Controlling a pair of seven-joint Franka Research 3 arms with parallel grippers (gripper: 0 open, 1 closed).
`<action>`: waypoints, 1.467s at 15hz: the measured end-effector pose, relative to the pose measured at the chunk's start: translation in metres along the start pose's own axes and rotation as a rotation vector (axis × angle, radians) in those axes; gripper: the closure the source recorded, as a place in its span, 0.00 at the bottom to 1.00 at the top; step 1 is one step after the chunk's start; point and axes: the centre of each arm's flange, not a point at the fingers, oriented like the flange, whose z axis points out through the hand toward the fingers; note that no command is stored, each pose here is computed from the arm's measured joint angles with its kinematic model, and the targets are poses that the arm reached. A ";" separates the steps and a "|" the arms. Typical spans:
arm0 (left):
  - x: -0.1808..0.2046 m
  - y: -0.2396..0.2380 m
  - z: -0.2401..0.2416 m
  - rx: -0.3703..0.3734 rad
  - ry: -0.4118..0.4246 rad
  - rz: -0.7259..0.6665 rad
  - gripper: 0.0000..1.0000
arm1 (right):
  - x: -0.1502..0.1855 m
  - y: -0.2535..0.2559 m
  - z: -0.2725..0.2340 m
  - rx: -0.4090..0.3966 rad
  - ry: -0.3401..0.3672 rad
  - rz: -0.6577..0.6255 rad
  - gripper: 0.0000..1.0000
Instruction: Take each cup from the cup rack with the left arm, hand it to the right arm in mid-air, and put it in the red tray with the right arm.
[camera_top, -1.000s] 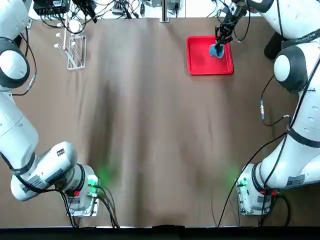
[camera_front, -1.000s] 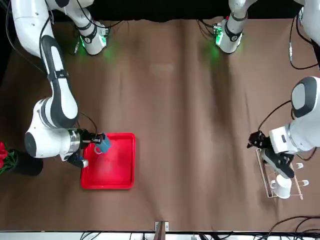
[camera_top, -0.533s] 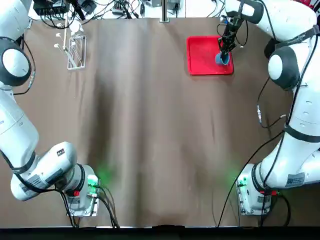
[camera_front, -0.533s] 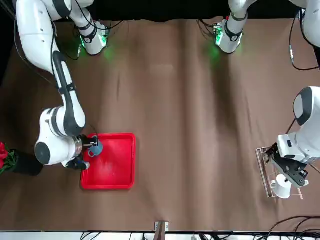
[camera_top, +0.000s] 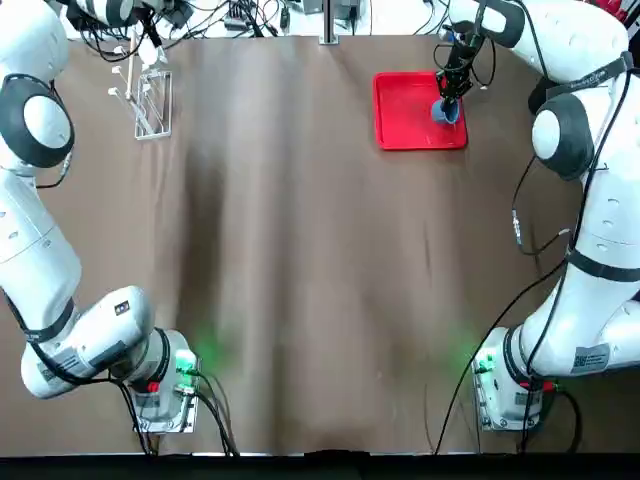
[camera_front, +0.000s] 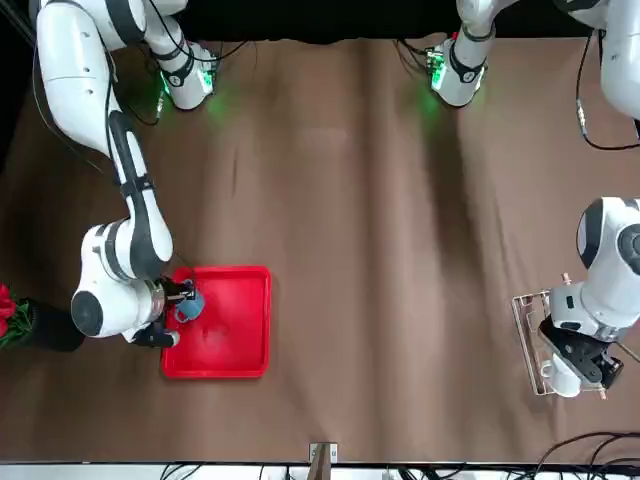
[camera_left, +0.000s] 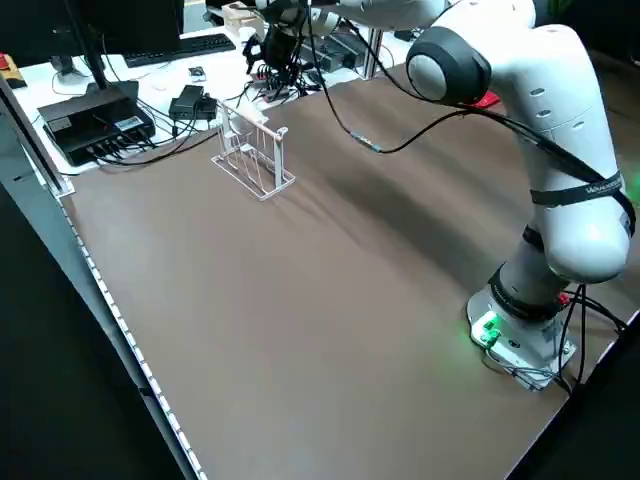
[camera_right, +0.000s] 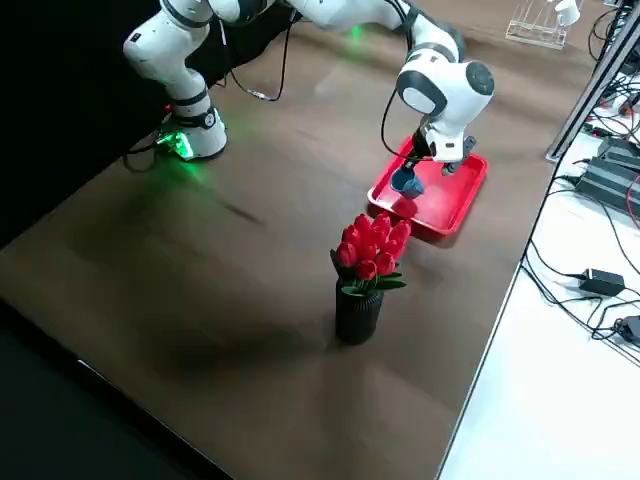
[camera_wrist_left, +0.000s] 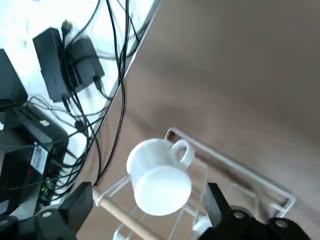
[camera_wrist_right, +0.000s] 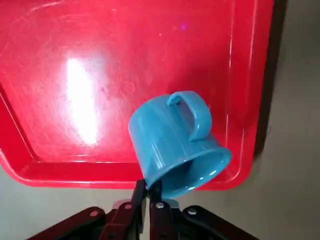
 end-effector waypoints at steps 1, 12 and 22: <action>0.002 0.004 0.009 0.015 -0.026 0.025 0.00 | 0.000 0.001 0.000 -0.006 0.001 -0.001 0.93; 0.007 0.028 0.062 0.071 -0.167 0.183 0.00 | 0.007 0.006 0.021 -0.036 -0.014 -0.002 0.84; -0.002 0.030 0.078 0.062 -0.191 0.220 0.00 | 0.012 0.001 0.003 -0.027 0.037 -0.010 0.18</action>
